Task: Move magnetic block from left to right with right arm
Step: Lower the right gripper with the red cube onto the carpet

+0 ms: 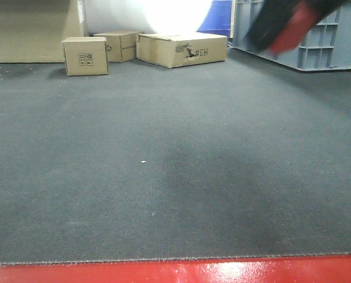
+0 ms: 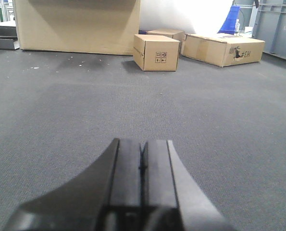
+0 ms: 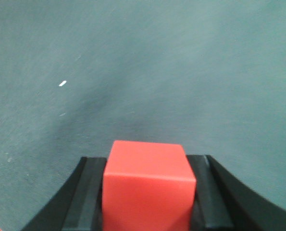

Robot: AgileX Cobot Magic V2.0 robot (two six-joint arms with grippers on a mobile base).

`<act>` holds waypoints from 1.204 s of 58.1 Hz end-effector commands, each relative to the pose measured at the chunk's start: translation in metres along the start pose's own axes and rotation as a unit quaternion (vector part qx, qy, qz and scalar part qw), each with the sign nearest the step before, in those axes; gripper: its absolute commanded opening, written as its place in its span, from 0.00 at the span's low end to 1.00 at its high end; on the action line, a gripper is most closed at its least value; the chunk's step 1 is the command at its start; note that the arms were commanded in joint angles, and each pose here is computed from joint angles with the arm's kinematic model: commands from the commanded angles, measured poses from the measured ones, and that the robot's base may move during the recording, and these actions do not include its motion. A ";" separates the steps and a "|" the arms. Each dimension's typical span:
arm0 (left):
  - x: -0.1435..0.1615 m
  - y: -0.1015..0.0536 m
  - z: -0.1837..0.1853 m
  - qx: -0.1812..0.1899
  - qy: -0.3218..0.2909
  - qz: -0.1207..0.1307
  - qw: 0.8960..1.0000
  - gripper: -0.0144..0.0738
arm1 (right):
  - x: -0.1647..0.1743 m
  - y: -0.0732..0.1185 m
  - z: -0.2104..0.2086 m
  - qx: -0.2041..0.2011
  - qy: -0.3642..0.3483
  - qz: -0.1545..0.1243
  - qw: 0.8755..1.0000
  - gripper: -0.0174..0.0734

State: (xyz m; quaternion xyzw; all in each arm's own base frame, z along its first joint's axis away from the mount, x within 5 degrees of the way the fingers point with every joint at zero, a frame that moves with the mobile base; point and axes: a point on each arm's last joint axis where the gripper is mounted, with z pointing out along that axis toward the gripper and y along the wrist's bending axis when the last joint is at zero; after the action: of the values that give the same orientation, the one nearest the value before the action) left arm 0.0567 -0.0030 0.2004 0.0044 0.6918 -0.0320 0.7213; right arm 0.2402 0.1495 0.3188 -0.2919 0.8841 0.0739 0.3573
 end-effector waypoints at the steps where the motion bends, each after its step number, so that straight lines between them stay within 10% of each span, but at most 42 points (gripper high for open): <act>1: -0.005 0.000 -0.001 0.001 -0.041 -0.006 0.999 0.02 | -0.018 0.002 0.012 -0.005 -0.016 -0.004 1.000 0.46; 37: -0.005 0.000 -0.001 0.001 -0.041 -0.006 0.999 0.02 | 0.008 0.008 0.111 -0.020 0.141 -0.003 0.990 0.47; 52: -0.005 0.000 -0.001 0.001 -0.041 -0.006 0.999 0.02 | 0.010 0.008 0.110 -0.021 0.152 -0.003 0.988 0.91; 70: -0.005 0.000 -0.001 0.001 -0.041 -0.006 0.999 0.02 | 0.000 0.006 0.076 -0.017 0.125 0.013 0.992 0.87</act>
State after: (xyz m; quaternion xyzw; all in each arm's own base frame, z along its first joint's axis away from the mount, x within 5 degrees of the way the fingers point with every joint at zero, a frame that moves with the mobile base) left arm 0.0567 -0.0030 0.2004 0.0044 0.6918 -0.0320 0.7213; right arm 0.2871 0.1837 0.2218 -0.3024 0.9357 0.0392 0.1776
